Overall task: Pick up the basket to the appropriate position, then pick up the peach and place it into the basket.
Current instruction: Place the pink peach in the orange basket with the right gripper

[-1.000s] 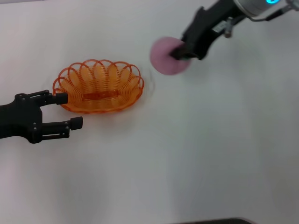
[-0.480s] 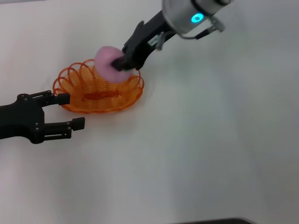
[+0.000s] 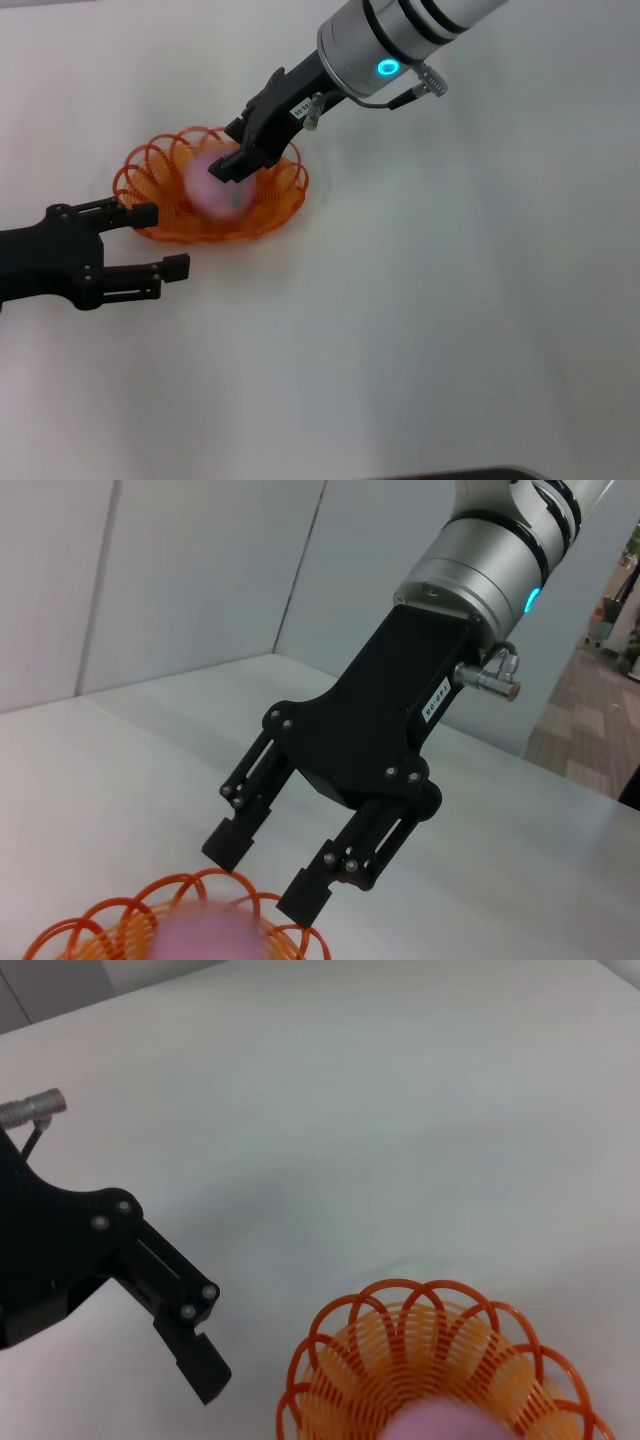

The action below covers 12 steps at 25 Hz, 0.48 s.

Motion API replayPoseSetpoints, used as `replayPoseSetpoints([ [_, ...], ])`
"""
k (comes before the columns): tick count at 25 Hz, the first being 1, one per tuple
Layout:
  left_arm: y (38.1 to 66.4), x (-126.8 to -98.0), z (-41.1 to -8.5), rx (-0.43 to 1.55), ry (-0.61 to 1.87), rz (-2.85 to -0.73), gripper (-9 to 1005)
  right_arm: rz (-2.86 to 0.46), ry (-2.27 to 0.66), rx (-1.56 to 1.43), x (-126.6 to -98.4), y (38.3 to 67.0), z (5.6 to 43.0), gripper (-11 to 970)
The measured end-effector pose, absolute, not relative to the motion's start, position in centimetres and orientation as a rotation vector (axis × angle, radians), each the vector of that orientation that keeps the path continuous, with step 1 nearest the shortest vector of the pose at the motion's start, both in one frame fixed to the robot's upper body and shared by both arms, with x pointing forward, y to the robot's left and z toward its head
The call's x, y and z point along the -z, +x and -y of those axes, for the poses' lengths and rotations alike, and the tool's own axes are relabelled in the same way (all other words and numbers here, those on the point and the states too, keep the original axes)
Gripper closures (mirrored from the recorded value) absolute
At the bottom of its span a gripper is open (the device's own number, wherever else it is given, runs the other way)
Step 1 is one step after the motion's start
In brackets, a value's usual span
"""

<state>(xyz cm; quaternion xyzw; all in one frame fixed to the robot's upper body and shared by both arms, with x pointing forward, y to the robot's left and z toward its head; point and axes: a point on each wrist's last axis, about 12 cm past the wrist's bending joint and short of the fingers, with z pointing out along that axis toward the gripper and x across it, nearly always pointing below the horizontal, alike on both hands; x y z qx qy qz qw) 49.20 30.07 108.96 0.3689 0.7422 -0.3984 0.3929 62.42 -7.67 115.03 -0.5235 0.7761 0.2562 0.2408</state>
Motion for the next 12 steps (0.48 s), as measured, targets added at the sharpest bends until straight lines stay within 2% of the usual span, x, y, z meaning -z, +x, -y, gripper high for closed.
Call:
replayPoseSetpoints([
  [1,49.2,-109.0,-30.0,1.013,0.941,-1.884,153,-2.124,-1.431,-0.701,-115.0,62.4,7.7,444],
  [8,49.3,-109.0,-30.1,1.01,0.942,-1.882,153,-2.127,-1.411,-0.719,-115.0,62.4,8.1,280],
  [12,49.2,-109.1,-30.3,1.003,0.933,-1.879,153,-2.052,-1.338,-0.805,-116.1,62.0,9.7,187],
])
